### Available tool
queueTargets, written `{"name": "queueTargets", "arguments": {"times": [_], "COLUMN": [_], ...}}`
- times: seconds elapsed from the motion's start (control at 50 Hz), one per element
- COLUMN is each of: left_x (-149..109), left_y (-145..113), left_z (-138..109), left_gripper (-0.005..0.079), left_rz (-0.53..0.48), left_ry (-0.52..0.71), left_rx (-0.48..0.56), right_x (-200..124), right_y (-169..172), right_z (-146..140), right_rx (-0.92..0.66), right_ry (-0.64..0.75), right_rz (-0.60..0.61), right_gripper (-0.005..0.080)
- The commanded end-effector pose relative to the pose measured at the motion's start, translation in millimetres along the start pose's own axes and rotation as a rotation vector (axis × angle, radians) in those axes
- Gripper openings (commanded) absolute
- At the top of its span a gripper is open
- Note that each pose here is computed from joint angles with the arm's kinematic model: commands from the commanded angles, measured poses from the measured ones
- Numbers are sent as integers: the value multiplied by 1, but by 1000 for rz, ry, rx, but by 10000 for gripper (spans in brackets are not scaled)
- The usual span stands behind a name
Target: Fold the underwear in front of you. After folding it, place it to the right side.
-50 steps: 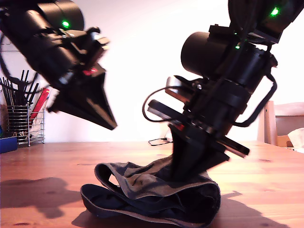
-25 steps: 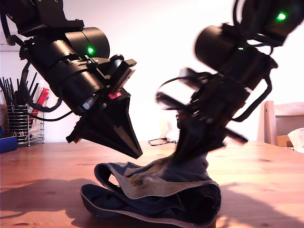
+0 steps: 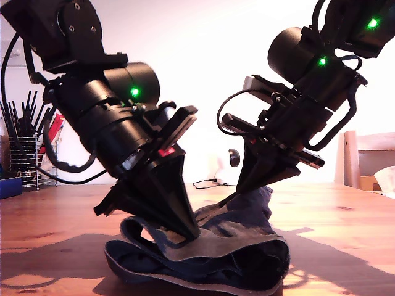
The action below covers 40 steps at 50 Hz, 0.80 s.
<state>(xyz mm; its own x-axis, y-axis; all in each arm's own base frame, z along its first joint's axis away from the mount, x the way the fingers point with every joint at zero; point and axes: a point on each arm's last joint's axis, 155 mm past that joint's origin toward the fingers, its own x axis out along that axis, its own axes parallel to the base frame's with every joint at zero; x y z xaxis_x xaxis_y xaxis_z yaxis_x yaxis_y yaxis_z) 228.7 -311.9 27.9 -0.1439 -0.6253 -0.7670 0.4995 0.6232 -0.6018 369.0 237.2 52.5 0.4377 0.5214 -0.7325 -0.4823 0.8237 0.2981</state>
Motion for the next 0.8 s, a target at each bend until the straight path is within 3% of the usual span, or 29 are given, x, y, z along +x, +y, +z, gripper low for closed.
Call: {"name": "queueTargets", "arguments": {"times": [0.0,0.22,0.32,0.5,0.78], "left_x": [4,7,5,-4,-20], "left_y": [-3,5,19,50,84], "left_z": [-8,-34,-43,-40,-36], "left_gripper": [-21,-21,-21,-21,-21], "left_rz": [3,49,122,264,384], "left_ry": [26,114,143,129,113], "left_rx": [-3,4,11,1,-11], "right_x": [16,35,38,38,34], "right_y": [-10,-16,-17,-19,-33], "right_z": [-14,-17,-14,-16,-43], "right_rx": [3,-34,-42,-39,-14], "right_ry": [43,50,49,58,162], "right_rz": [-12,-12,-12,-24,-94], "right_gripper": [-12,-12,-12,-12,-12]}}
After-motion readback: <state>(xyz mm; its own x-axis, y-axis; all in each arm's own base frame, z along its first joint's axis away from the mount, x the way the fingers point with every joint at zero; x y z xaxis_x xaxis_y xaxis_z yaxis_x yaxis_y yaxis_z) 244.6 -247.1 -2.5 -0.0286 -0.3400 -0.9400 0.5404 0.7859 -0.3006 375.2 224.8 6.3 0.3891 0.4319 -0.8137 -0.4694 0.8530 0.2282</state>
